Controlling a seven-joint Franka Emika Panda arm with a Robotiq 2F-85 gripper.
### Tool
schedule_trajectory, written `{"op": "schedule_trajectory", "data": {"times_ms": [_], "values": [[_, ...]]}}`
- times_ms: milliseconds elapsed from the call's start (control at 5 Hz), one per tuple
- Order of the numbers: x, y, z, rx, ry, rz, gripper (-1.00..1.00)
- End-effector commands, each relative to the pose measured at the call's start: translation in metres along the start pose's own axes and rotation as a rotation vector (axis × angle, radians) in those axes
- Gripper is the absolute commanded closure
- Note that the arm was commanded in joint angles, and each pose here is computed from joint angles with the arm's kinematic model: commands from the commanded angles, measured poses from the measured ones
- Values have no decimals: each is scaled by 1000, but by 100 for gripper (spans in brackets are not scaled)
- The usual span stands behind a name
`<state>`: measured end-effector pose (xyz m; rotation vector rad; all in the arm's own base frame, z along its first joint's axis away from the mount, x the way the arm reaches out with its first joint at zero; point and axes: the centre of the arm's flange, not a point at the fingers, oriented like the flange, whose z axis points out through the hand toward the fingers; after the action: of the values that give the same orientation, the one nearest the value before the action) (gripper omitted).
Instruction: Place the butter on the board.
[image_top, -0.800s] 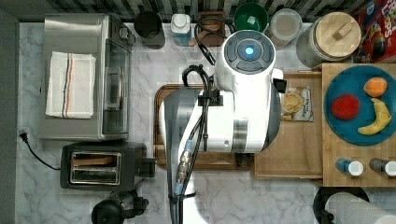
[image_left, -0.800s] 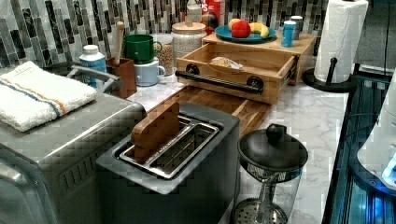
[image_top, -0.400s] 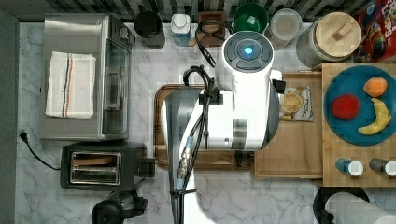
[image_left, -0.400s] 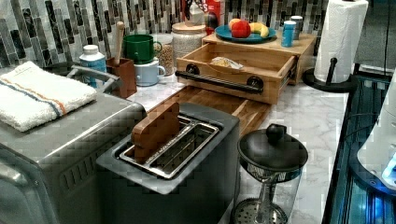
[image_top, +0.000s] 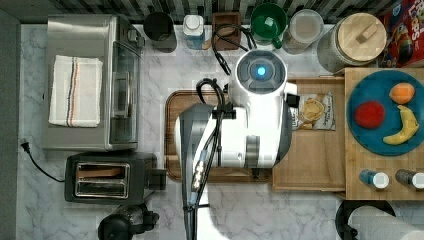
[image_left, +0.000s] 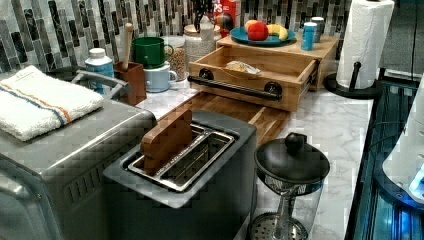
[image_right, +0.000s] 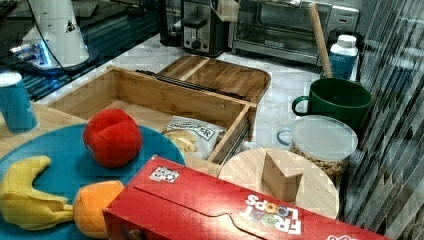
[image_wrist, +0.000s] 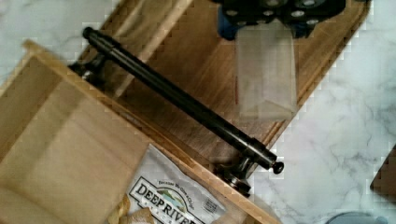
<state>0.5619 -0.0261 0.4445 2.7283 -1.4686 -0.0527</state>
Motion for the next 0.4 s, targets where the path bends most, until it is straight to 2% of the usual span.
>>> {"op": "schedule_trajectory", "data": {"times_ms": [200, 400], "values": [[-140, 3, -19, 48, 53, 96, 100], [-159, -1, 3, 39, 64, 126, 100]]}}
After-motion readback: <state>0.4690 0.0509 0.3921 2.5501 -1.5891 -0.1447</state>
